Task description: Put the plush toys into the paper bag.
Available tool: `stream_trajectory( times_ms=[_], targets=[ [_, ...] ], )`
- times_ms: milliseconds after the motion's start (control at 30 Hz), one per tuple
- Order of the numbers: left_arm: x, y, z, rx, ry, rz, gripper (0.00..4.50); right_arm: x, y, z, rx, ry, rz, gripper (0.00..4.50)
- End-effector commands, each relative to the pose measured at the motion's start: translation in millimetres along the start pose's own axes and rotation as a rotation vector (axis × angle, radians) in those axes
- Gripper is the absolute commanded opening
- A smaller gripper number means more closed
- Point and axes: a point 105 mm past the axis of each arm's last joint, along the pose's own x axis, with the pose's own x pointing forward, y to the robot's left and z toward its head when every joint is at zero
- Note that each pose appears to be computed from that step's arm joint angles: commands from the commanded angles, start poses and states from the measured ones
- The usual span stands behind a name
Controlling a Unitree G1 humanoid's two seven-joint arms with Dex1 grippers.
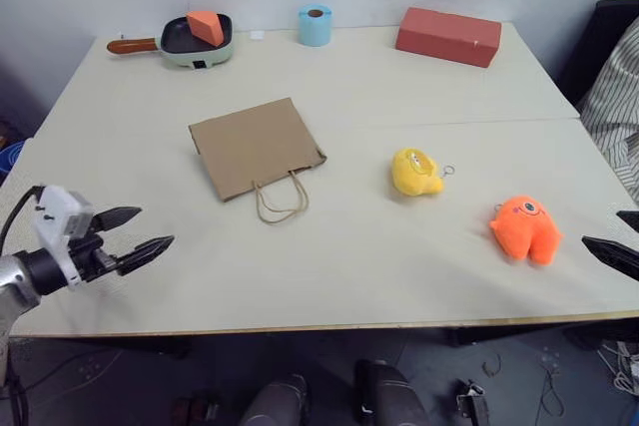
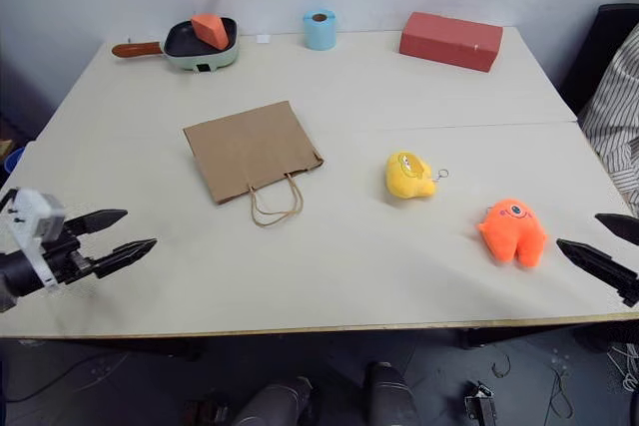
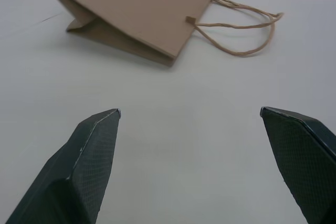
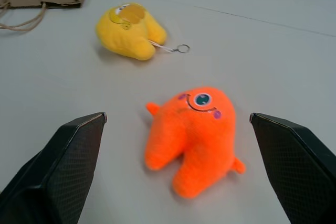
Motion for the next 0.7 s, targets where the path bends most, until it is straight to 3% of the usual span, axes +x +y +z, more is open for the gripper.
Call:
stream_trajectory(
  times_ms=[33,100,267,467,600,700],
  targets=[
    [13.8,-6.3,20.9,0.14,0.009,-0.11,4.48,23.8,39.7,26.0,-0.062,-0.051,0.156,4.5],
    [30.7,-11.7,28.2,0.266,0.058,-0.215,4.48,43.9,77.2,35.9,-0.112,-0.056,0.301,4.5],
    [68.4,-8.0,37.0,0.45,0.1,-0.339,4.48,74.4,129.1,45.3,-0.213,-0.089,0.478,4.5],
    [111.8,-6.2,37.5,0.614,0.11,-0.44,4.48,97.0,151.5,48.3,-0.25,-0.141,0.549,4.5],
    [134.3,-9.8,42.9,0.649,0.076,-0.468,3.62,101.3,152.4,40.8,-0.253,-0.13,0.533,4.5],
    [143.9,-10.6,42.3,0.672,0.064,-0.476,2.64,99.8,154.9,37.4,-0.239,-0.13,0.524,4.5]
  ],
)
